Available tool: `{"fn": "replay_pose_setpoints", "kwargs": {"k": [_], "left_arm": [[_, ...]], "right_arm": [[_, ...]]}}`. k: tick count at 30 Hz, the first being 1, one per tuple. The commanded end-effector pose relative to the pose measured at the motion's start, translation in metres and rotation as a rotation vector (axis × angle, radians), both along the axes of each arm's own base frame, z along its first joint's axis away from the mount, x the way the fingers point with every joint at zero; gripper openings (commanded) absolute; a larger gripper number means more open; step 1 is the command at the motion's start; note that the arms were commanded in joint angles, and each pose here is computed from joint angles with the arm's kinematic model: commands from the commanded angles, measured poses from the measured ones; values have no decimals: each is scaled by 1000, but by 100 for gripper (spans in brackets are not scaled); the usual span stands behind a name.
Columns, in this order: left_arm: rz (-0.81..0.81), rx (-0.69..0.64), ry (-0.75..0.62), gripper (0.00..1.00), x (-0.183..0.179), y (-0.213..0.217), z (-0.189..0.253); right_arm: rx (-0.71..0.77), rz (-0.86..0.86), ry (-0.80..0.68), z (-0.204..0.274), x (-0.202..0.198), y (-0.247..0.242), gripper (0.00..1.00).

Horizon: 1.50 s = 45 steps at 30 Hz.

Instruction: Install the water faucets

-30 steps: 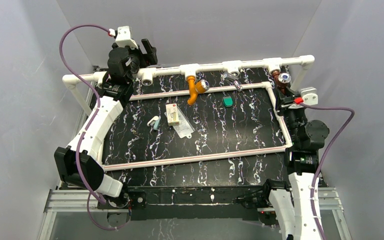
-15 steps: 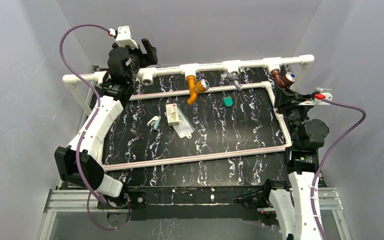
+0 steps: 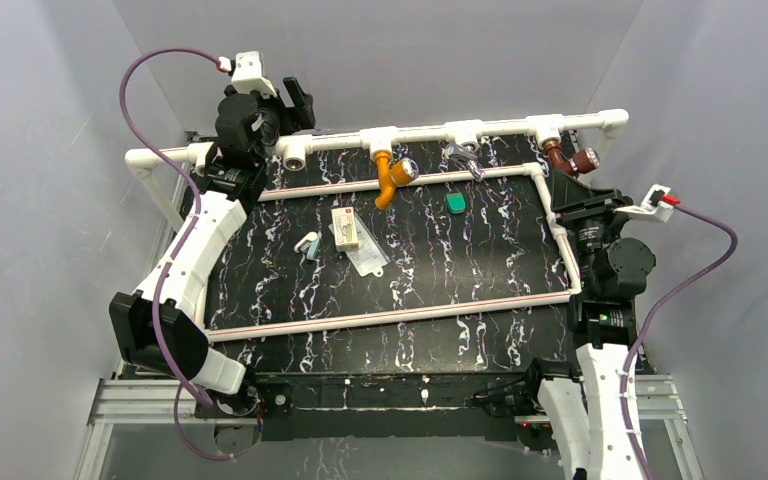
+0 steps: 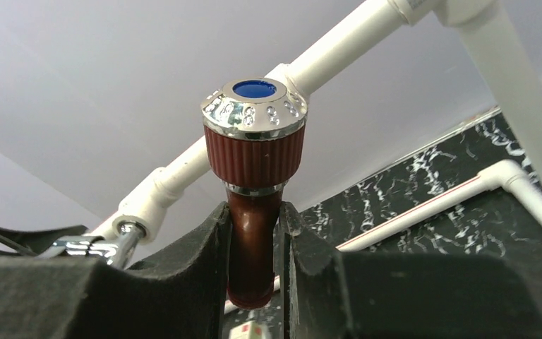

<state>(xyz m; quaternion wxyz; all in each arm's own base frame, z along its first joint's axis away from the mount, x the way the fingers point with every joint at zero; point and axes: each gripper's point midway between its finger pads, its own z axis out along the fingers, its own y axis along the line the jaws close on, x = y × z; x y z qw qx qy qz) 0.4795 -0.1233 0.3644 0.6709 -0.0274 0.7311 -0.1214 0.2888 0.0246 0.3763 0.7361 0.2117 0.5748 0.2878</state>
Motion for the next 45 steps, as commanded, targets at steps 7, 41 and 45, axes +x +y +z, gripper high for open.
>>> {"fn": "replay_pose_setpoints", "kwargs": {"k": [7,41,45], "left_arm": [[-1,132,471,79,-18,8,-163],[4,144,481,79,-19,10,-166],[3,143,481,79,-19,9,-165]], "right_arm": [[433,54,-4,18,-2,0,1],[1066,143,264,10,-8,15,1],[1039,137,256,16,-9,14,1]]}}
